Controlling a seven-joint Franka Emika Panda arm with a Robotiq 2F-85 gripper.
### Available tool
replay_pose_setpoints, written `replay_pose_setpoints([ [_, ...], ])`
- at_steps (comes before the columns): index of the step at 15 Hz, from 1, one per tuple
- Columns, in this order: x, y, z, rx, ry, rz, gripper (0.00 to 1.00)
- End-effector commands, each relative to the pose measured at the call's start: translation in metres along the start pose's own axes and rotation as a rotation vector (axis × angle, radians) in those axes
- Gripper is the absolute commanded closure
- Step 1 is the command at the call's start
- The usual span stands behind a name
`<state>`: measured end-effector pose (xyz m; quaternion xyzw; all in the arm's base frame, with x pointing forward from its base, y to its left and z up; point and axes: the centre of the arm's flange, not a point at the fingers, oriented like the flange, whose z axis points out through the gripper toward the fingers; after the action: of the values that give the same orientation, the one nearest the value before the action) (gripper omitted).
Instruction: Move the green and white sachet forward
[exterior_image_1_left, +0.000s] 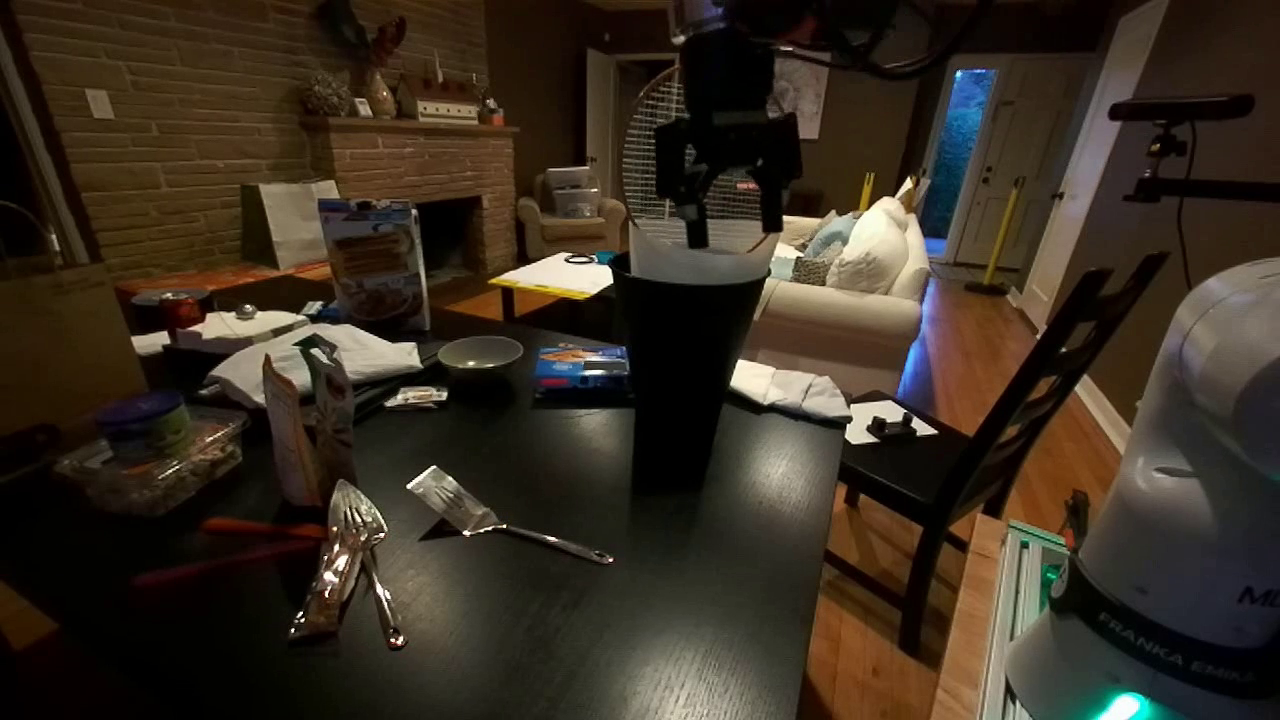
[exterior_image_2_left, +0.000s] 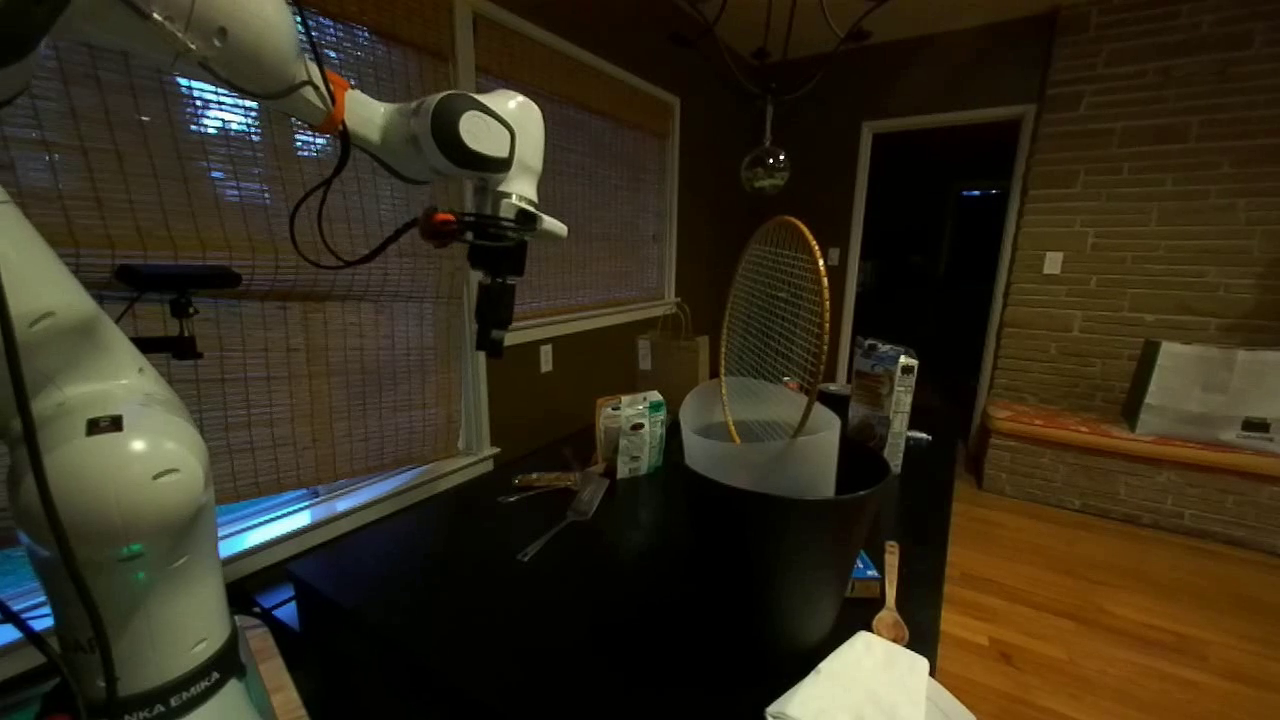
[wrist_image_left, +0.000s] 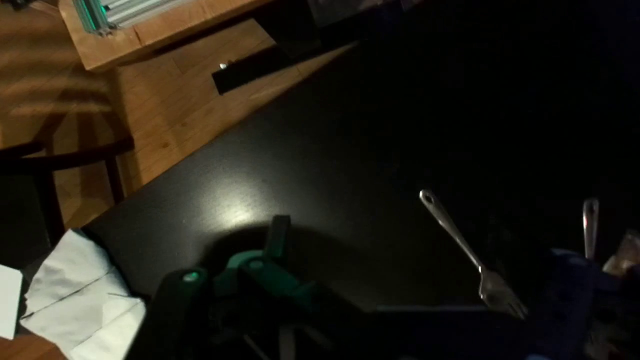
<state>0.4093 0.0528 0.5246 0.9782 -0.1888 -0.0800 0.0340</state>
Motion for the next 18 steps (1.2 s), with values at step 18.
replay_pose_setpoints([
  [18,0.157,-0.046,-0.031,0.167,0.289,0.116,0.00],
])
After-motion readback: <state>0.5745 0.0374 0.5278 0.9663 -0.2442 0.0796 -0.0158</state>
